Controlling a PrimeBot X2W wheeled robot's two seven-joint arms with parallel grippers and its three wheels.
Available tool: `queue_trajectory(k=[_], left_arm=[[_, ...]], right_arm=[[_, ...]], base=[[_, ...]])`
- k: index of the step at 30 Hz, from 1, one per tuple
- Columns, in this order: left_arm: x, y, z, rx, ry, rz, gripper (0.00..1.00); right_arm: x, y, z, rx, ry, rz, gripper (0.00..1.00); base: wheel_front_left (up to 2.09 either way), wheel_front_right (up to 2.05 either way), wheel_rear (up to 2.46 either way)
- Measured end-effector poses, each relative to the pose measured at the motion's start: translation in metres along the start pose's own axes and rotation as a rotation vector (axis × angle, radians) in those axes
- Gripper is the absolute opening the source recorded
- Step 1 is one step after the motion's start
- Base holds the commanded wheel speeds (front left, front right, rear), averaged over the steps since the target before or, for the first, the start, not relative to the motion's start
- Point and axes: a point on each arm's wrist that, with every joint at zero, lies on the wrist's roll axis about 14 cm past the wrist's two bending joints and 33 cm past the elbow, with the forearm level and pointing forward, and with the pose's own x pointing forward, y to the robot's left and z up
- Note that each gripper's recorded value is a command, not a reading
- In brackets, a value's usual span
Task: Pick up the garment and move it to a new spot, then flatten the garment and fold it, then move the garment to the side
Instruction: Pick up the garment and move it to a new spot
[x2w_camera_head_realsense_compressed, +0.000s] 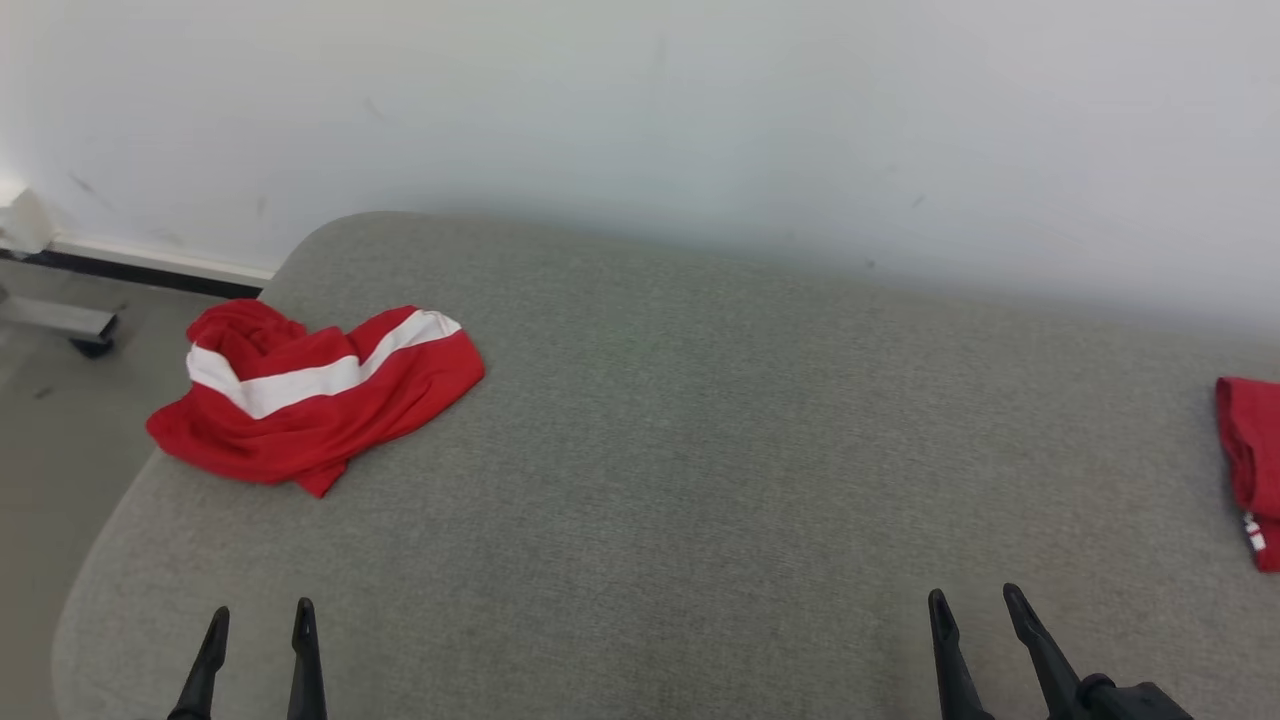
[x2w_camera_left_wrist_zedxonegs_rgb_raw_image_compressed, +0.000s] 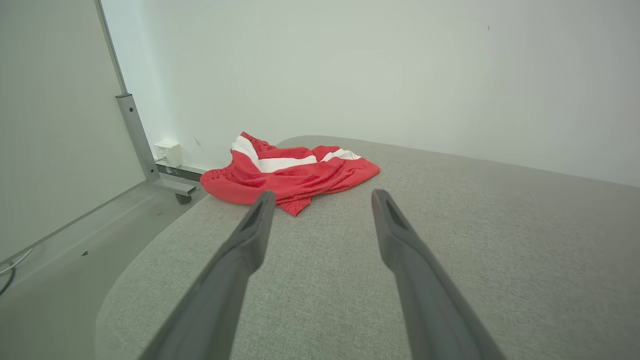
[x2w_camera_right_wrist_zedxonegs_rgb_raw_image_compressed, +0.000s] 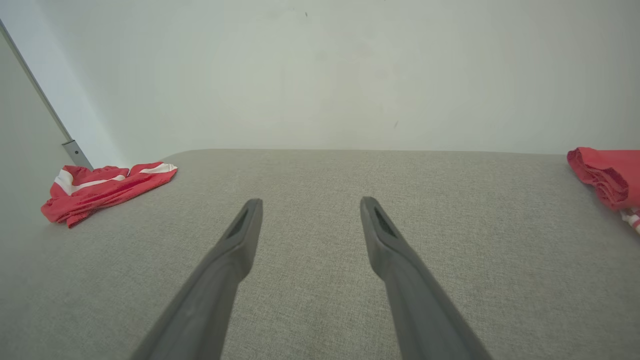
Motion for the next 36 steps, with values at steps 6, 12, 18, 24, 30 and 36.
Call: queue_trajectory(k=[6,12,18,24,30,36], left_arm=[[-0.019,0.033,0.002,0.006,0.000,0.107,1.00],[-0.041,0.065,0.005,0.020,-0.001,0.220,1.00],[-0.054,0.082,0.008,0.033,-0.003,0.282,1.00],[-0.057,0.086,0.008,0.039,-0.002,0.303,1.00],[-0.051,0.085,0.008,0.040,0.000,0.301,1.00],[-0.023,0.084,0.026,0.048,-0.042,0.262,1.00]], right_arm=[[0.019,0.026,-0.006,0.003,0.017,0.091,1.00],[0.036,0.055,-0.013,0.008,0.036,0.191,1.00],[0.043,0.072,-0.020,0.015,0.055,0.244,1.00],[0.045,0.076,-0.025,0.022,0.068,0.259,1.00],[0.047,0.075,-0.024,0.025,0.067,0.257,1.00],[0.054,0.067,-0.020,0.020,0.048,0.234,1.00]], base=[[0.00,0.00,0.00],[0.00,0.00,0.00],[0.00,0.00,0.00],[0.00,0.00,0.00],[0.00,0.00,0.00],[0.00,0.00,0.00]])
